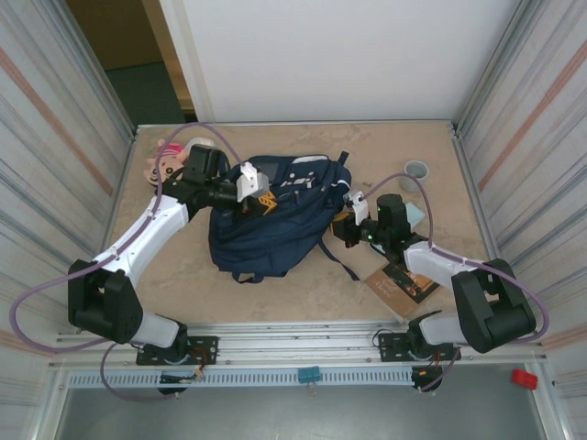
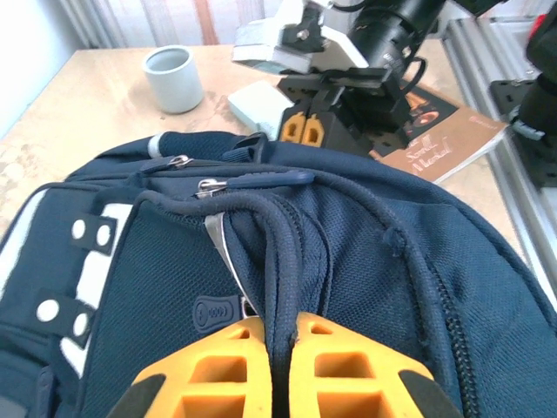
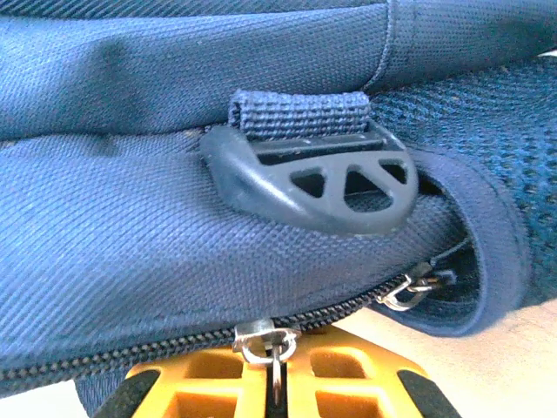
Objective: Pack books, pencil case, and school supplies into a backpack
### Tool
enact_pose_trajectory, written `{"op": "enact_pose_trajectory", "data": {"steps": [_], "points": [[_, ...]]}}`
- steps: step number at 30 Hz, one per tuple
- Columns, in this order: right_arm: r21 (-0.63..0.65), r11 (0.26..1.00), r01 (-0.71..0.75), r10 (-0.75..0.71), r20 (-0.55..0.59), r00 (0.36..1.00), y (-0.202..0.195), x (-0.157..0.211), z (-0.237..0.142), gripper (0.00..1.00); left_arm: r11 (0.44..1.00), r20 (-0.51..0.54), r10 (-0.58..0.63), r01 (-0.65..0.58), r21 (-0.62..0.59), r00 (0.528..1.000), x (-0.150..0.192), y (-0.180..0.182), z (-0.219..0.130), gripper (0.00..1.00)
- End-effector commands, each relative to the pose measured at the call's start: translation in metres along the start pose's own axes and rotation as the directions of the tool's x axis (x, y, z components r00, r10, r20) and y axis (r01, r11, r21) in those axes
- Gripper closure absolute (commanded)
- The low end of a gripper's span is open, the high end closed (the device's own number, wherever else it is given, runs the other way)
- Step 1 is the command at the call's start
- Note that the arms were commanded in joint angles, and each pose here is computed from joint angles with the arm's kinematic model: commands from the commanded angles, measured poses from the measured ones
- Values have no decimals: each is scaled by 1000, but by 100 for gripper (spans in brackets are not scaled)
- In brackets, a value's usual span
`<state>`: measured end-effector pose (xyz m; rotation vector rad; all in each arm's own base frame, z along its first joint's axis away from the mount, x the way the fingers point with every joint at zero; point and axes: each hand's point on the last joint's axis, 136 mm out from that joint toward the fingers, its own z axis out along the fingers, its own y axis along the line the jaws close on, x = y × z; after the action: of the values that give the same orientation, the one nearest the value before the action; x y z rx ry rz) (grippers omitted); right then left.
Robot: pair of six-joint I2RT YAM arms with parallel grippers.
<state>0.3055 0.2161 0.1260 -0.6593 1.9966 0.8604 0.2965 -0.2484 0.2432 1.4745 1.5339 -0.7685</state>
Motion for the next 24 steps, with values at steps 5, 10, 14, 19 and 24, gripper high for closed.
{"op": "enact_pose_trajectory", "data": {"steps": [5, 10, 14, 19, 24], "points": [[-32, 999, 24, -24, -7, 1000, 15, -13, -9, 99, 950, -89, 96, -118, -288, 991, -16, 43, -15, 100], [-62, 998, 32, -36, -63, 997, 29, -13, -13, 100, 924, -140, 47, -96, -370, 989, -9, 56, -9, 100], [-99, 995, 20, -31, -116, 993, 44, -15, -16, 100, 890, -147, -11, -57, -453, 989, -7, 68, -1, 100], [-144, 990, 3, -29, -179, 983, 68, -20, -17, 100, 850, -191, -60, -50, -524, 980, 0, 76, 17, 100], [-189, 981, -40, -2, -216, 976, 92, -26, -15, 98, 793, -136, -164, 49, -607, 977, -2, 91, 33, 100]]}}
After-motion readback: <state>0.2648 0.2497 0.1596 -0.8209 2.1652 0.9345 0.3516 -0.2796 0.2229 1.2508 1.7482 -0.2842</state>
